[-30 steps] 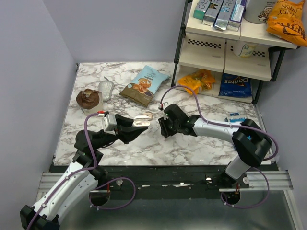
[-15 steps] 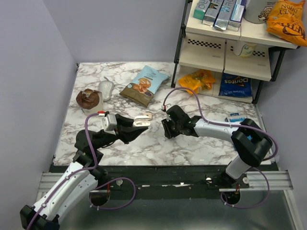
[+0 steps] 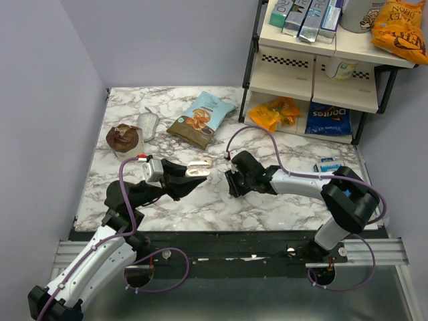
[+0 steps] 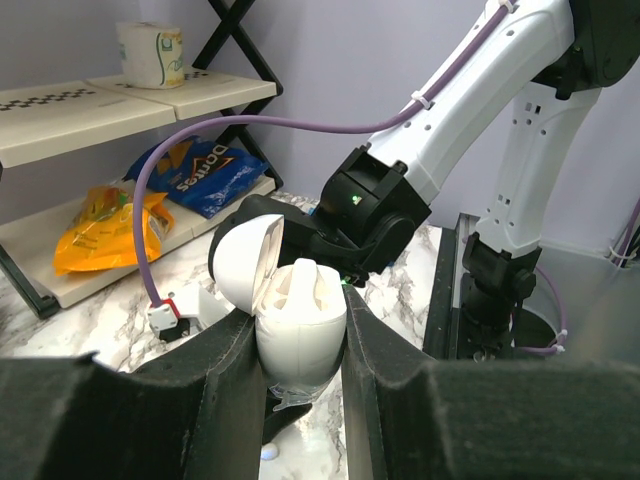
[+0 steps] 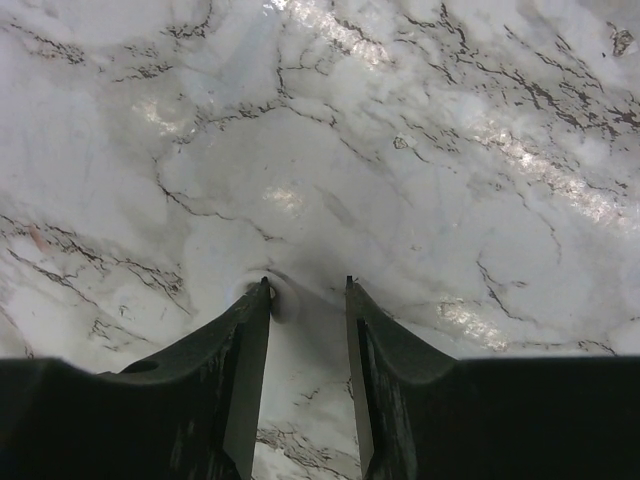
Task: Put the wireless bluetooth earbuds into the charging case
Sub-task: Pick up the earbud from the center of the board.
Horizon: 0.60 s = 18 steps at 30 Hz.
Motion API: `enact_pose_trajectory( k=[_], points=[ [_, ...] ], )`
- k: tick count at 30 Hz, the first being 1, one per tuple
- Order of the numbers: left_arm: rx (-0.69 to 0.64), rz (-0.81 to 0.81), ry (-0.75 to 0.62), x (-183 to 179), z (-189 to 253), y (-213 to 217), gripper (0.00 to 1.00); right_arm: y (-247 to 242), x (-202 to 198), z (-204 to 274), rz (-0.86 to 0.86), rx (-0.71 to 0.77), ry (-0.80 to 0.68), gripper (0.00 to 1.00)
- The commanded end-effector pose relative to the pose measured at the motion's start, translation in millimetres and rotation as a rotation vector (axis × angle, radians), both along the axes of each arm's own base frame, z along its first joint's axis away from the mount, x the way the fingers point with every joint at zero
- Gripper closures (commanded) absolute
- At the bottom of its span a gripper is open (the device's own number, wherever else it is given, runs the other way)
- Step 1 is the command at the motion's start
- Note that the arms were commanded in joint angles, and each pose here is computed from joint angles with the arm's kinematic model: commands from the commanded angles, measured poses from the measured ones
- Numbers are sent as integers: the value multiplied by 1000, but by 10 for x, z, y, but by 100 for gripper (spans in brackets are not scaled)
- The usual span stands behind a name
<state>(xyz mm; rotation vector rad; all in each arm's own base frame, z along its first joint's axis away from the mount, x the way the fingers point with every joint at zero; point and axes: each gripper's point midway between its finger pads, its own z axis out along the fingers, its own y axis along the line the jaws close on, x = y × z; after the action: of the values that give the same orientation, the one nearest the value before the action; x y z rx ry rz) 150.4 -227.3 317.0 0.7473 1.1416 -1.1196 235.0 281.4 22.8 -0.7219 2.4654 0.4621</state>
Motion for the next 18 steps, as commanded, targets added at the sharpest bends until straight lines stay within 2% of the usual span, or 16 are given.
enact_pose_trajectory(
  k=[1,6,9,18],
  points=[
    [-6,14,-5,23,8,11,100,-20,-208,-75,24,-11,47,56],
    [-6,13,-5,21,3,10,100,-25,-252,-102,31,-18,56,62],
    [-5,10,-1,20,-1,7,100,-15,-275,-111,39,-14,60,69],
    [-6,10,0,18,-4,8,100,0,-293,-78,5,14,70,99]
  ],
)
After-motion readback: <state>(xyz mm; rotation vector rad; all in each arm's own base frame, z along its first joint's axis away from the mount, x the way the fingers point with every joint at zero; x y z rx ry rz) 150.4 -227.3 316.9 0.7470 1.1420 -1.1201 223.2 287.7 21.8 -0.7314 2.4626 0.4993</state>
